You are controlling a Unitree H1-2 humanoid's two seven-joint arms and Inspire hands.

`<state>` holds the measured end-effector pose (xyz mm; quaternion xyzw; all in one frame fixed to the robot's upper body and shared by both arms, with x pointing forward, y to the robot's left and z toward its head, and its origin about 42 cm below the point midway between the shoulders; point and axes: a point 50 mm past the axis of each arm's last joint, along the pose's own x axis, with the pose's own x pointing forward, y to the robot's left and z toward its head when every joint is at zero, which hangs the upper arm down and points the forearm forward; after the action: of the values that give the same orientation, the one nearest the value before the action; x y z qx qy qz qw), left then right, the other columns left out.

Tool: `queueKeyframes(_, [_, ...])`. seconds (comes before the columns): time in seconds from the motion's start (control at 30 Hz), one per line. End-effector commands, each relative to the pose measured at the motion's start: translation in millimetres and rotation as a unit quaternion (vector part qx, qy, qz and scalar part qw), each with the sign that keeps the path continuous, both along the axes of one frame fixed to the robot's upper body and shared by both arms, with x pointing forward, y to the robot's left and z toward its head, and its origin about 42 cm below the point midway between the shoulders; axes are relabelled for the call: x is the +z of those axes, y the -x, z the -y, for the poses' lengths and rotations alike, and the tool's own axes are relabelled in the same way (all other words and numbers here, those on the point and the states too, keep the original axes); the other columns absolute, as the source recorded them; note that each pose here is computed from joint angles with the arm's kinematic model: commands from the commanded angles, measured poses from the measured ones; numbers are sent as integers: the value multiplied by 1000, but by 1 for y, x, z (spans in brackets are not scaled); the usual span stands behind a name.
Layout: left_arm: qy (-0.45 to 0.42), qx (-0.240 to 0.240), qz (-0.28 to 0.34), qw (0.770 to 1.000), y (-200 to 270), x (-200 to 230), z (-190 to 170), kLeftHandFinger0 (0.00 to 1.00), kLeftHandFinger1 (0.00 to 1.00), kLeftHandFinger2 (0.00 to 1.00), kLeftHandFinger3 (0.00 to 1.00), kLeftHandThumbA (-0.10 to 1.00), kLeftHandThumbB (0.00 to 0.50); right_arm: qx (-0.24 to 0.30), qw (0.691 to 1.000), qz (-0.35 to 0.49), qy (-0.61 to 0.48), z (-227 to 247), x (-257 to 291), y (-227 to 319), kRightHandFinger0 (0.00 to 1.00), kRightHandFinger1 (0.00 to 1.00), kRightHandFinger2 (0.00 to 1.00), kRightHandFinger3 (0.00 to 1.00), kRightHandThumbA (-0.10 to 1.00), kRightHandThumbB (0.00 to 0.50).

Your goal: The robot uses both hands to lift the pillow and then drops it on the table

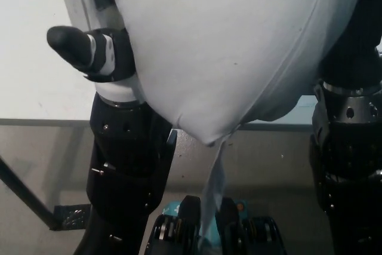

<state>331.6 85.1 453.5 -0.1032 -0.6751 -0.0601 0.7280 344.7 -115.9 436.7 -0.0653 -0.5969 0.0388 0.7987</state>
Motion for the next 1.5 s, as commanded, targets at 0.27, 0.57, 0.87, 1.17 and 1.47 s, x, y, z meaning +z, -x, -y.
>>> queueKeyframes(0.27, [-97,-8,4,995,-6,7,43,1000,1000,1000,1000,1000,0,60,994,80,53,-44,30,20,1000,1000,1000,1000,1000,105])
queueKeyframes(0.57, [-84,-28,-42,995,-28,-1,47,1000,1000,1000,1000,1000,0,37,997,36,53,-43,23,-3,1000,1000,1000,1000,1000,86])
queueKeyframes(0.87, [-84,-18,-126,988,-66,-21,49,1000,1000,1000,1000,1000,0,4,998,-31,59,-38,4,-40,1000,1000,1000,1000,1000,84])
queueKeyframes(1.17, [-85,-4,-220,972,-109,-54,47,1000,1000,1000,1000,1000,0,-17,990,-122,69,-35,-26,-81,1000,1000,1000,1000,1000,54])
queueKeyframes(1.47, [-94,11,-267,959,-137,-77,45,1000,1000,1000,1000,1000,0,-21,981,-176,76,-33,-49,-111,1000,1000,1000,1000,1000,47])
